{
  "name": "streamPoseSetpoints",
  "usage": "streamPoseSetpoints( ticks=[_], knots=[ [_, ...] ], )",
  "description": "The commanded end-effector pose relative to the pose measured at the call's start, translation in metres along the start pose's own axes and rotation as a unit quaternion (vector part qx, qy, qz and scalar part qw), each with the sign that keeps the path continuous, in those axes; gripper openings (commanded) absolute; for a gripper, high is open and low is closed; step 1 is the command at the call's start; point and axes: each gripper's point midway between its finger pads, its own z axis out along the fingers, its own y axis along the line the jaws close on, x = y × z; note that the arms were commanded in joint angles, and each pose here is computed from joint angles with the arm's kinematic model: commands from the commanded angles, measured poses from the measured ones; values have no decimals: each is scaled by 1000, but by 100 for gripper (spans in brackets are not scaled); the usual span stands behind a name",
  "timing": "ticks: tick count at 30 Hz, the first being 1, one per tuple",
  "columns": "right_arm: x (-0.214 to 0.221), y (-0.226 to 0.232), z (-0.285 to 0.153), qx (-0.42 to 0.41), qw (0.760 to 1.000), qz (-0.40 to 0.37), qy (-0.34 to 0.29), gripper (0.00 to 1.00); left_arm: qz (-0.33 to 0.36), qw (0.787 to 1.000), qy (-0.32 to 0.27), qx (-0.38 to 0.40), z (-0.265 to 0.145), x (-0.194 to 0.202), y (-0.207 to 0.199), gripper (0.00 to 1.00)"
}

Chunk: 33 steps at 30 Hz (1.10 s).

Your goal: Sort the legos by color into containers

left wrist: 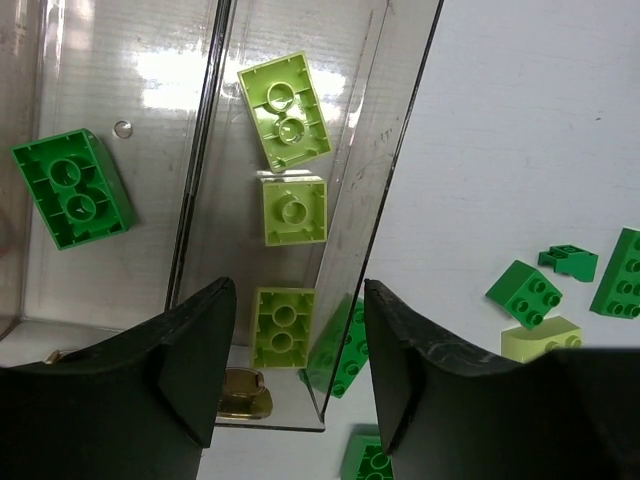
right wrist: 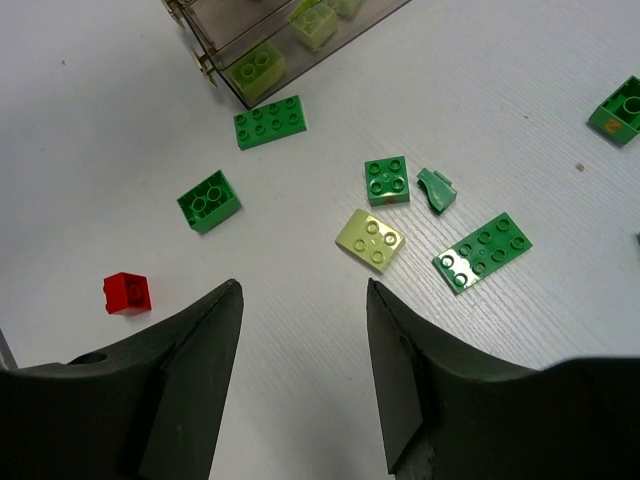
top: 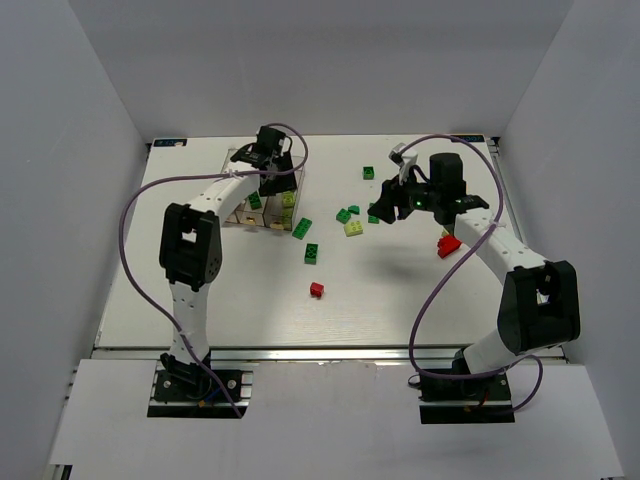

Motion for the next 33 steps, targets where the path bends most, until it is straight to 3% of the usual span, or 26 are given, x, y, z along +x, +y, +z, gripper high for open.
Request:
streamPoseSetpoints(
  ticks=[1,5,7,9,11,12,13,17,25,33],
  knots=[
    [-6,0,-6,3,1000,-16,-5,58,-8,997,-69,31,-53,-46,-14,64],
    [-2,-2,-12,9,1000,-18,-1,58,-14,994,-79,73,-83,-39,-21,55],
    [3,-5,-16,14,1000,-13,4,58,-16,990,-90,111,-110,-38,-29,28],
    [8,-8,-19,20,1000,-9,8,59,-26,988,-56,140,-116,-6,-30,18],
    [11,-9,-22,23,1000,-8,9,59,-34,981,-61,183,-143,4,-38,22],
    [12,-10,-23,25,1000,-7,10,59,-37,980,-55,187,-148,14,-36,28],
    [16,-12,-24,28,1000,-3,13,59,-39,982,-32,181,-144,37,-29,42],
    [23,-13,-26,31,999,3,16,59,-33,987,5,159,-157,82,-17,62],
    [23,-22,-26,56,998,15,14,60,22,995,37,95,-129,131,-38,68],
    [29,-32,-32,79,996,33,15,60,42,995,48,76,-94,141,-51,69]
  ],
)
